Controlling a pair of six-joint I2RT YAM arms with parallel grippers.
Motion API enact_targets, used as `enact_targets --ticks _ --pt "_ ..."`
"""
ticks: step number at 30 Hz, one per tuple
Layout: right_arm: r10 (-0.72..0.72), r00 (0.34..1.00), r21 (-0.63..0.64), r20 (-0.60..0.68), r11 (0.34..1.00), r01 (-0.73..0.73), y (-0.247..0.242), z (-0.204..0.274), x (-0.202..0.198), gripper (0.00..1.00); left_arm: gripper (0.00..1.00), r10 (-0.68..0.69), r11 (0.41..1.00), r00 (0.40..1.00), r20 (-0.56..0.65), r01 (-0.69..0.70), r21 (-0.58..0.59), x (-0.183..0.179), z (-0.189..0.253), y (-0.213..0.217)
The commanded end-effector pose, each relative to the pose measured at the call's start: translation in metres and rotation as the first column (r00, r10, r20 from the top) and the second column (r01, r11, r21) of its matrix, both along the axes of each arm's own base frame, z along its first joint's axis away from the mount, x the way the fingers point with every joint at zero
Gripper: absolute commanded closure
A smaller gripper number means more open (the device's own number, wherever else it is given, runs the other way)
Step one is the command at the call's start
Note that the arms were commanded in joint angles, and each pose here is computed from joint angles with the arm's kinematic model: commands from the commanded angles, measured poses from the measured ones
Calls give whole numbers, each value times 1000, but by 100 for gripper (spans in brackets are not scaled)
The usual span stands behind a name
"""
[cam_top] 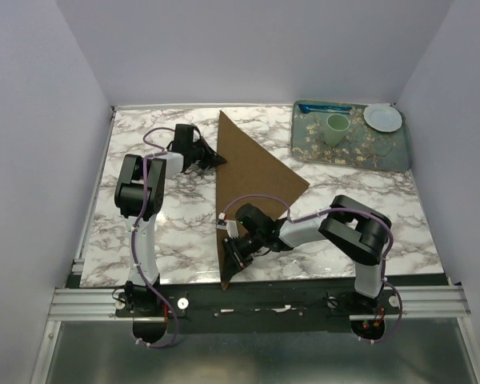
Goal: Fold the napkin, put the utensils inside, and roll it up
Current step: Fold the napkin
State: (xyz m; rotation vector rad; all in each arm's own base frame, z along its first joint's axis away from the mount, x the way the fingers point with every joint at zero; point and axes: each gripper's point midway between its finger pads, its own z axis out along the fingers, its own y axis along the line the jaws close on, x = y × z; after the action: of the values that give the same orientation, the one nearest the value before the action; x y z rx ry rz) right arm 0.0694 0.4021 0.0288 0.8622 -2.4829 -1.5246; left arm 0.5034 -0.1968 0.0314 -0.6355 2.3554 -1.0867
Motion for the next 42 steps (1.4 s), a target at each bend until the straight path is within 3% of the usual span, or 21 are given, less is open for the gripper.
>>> enact_targets --ticks 1,7,11,14,15,19,22,26,29,34,42 --pt "49 999 3 7 999 -49 3 0 -10 74 100 40 995 993 -113 -29 99 -13 -48 18" --pt "102 994 -11 -49 995 -103 -2 -13 -30 74 100 40 995 993 -108 -30 98 -11 -47 18" --pt "92 996 -29 -3 995 -92 -3 -9 -24 74 100 26 995 995 -98 -16 103 -10 -43 18" --pt "36 997 17 71 999 -38 3 19 -7 73 99 -3 996 999 -42 7 94 -8 -20 16" --pt "14 995 16 99 1000 -16 2 24 0 73 96 -8 996 1000 -24 10 90 -7 -11 15" --pt "-164 970 -48 181 983 175 -16 33 47 69 69 -42 996 993 111 32 88 -1 51 13" --pt "-332 920 -97 209 929 357 -45 27 92 66 53 -54 994 983 173 37 100 6 80 13" --pt "-533 804 -161 265 797 582 -95 20 161 64 48 -66 987 977 202 34 160 18 81 18" --pt "-576 758 -163 306 753 638 -115 30 189 64 41 -49 970 983 179 4 244 28 62 29" --pt "-583 731 -105 354 752 650 -126 54 209 64 40 -79 919 987 138 19 393 40 18 42" --pt "-591 709 -73 386 746 662 -136 65 212 64 53 -96 935 987 127 46 350 46 -4 33"
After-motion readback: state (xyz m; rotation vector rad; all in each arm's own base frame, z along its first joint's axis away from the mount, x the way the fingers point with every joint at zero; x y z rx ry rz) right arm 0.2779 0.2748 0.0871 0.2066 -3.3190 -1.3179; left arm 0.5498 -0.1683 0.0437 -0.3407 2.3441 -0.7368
